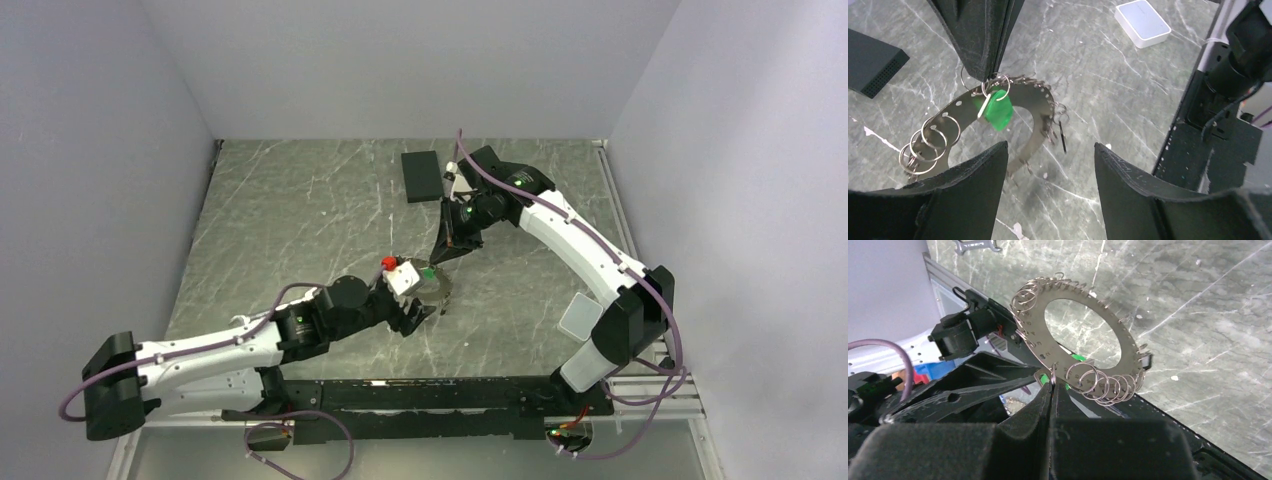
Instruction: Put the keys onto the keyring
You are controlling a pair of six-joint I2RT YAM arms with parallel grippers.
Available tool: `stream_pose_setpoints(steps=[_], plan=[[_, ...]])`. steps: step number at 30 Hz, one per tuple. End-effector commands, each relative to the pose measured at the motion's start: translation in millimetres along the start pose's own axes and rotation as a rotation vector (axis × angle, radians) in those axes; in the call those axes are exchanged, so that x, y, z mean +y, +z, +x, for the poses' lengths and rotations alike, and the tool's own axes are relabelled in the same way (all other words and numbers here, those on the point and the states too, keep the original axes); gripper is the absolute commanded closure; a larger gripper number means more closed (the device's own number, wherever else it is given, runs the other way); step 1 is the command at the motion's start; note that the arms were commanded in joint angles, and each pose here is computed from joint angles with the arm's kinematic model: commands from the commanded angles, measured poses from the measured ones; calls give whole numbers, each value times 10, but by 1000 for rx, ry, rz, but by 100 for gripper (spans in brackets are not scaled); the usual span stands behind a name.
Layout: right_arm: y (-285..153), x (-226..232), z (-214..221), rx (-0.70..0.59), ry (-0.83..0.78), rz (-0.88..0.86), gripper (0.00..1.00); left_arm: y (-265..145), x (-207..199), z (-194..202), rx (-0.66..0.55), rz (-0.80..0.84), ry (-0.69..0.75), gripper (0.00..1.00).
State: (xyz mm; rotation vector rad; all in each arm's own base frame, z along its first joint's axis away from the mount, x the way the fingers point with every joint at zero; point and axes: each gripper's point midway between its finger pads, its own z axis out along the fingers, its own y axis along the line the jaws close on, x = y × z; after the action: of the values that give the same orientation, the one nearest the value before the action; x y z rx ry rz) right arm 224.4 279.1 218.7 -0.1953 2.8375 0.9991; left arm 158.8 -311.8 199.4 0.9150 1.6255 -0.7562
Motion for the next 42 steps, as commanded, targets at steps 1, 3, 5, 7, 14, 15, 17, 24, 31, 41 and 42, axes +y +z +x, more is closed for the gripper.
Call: stream_pose_setpoints(steps=[1,3,5,7,14,15,17,24,31,41,42], plan=[[-231,245,-63,-83,-32,-87,100,149,120,-339,-151,-75,22,31],[-237,250,-50,-83,-34,-91,100,182,193,-353,-172,-118,29,28],[-249,243,-40,-86,-38,-90,100,188,267,-349,-189,-155,52,24],[-261,239,-36,-91,-44,-89,100,180,292,-339,-197,-166,69,22],[-263,247,-22,-100,-54,-106,100,158,236,-423,-259,-132,68,33],[-254,242,-15,-99,-55,-107,100,159,229,-443,-269,-128,66,38],[-242,230,1,-96,-54,-109,100,165,236,-485,-285,-132,64,49],[-280,249,-6,-115,-66,-116,100,238,228,-510,-275,-126,75,79],[-358,312,-35,-146,-81,-133,100,261,166,-473,-252,-90,75,83],[-374,322,-10,-148,-80,-143,100,306,143,-512,-261,-81,74,57],[-373,325,-5,-147,-81,-145,100,310,149,-521,-267,-84,73,57]])
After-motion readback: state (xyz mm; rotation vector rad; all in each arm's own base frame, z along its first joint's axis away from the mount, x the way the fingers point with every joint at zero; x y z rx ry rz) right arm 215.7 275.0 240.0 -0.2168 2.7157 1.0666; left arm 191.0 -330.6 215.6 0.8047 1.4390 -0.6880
